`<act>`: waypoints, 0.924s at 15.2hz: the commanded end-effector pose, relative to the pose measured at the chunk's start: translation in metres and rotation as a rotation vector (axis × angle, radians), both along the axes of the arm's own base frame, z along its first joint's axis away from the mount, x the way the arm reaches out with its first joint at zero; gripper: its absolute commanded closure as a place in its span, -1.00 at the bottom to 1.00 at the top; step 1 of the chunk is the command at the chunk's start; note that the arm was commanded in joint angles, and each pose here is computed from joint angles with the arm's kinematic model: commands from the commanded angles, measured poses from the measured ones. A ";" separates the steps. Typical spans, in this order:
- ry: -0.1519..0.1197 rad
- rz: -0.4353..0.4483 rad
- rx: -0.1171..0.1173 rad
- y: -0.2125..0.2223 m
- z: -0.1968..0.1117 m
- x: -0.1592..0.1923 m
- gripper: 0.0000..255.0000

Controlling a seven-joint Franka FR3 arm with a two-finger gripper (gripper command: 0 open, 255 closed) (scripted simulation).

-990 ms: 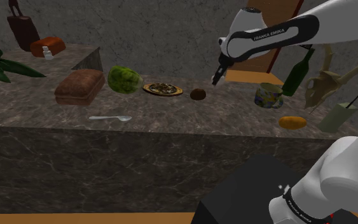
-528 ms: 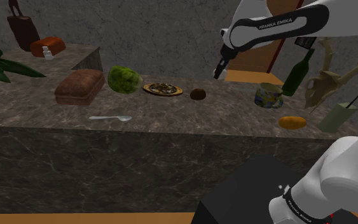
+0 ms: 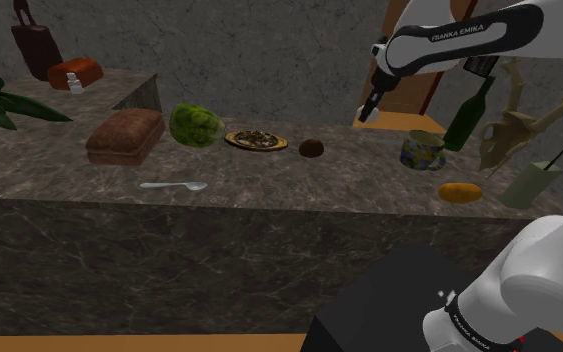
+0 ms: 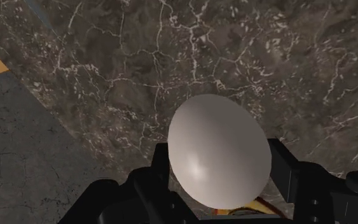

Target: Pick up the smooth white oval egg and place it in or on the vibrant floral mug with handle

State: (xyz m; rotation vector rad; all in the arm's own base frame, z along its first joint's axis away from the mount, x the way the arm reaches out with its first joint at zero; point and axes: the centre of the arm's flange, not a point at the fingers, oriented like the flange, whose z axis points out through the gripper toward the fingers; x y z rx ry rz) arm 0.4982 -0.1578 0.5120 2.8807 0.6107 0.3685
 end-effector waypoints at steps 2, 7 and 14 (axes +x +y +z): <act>0.000 0.001 0.000 -0.036 0.000 -0.020 1.00; 0.000 0.001 0.000 -0.095 0.001 -0.050 1.00; 0.000 0.001 0.000 -0.177 0.001 -0.093 1.00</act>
